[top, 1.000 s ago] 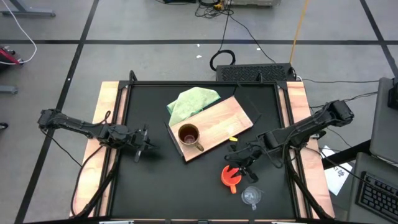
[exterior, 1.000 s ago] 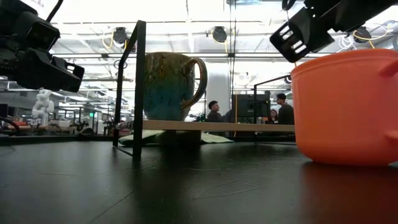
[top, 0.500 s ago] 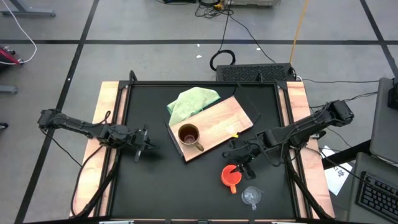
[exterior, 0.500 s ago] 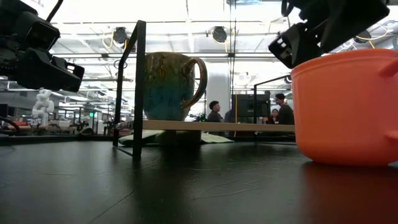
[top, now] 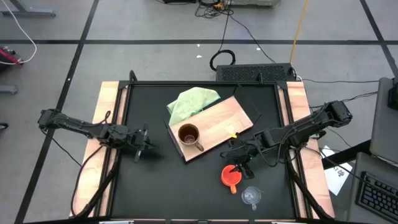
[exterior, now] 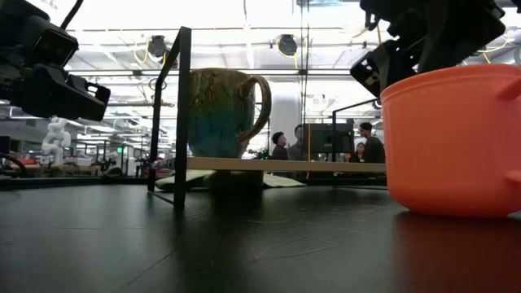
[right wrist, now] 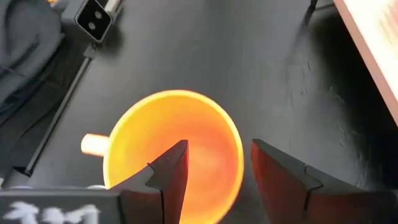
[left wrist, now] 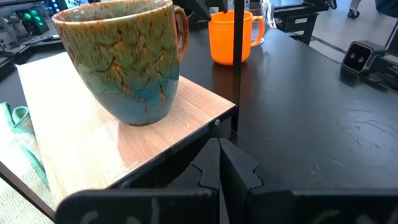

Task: Stack small to large cups/mugs on shelf
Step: Put the orange mug on the shelf

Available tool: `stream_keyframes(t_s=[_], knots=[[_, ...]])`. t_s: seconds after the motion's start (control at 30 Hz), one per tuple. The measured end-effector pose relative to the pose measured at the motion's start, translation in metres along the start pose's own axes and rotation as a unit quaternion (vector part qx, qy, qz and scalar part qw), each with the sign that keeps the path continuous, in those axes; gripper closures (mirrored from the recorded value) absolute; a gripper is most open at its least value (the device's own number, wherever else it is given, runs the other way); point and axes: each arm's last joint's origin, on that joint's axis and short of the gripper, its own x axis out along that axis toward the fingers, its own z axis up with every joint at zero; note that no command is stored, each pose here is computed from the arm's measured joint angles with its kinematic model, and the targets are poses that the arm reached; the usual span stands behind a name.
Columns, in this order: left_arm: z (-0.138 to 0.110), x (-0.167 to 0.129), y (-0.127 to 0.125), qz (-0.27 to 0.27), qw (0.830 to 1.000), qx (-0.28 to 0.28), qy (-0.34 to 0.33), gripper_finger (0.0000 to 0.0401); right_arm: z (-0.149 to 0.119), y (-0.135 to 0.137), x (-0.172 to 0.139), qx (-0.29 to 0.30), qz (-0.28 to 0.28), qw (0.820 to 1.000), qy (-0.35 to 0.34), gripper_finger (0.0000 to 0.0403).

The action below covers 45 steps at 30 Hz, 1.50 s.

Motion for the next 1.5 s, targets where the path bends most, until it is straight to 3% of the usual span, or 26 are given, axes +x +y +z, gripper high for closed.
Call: stream_keyframes(t_s=[0.83,1.1,1.5], knots=[[0.000,0.000,0.000,0.000,1.000,-0.001,0.000,0.0396,-0.006,-0.001,0.000,-0.015,-0.003,0.999,0.028,0.0236],[0.000,0.000,0.000,0.000,1.000,-0.001,0.000,0.0396,-0.019,-0.003,0.005,-0.012,-0.003,0.999,0.046,0.0236],[0.000,0.000,0.000,0.000,1.000,-0.001,0.000,0.0396,-0.018,-0.003,0.007,-0.017,-0.002,0.999,0.028,0.0236]])
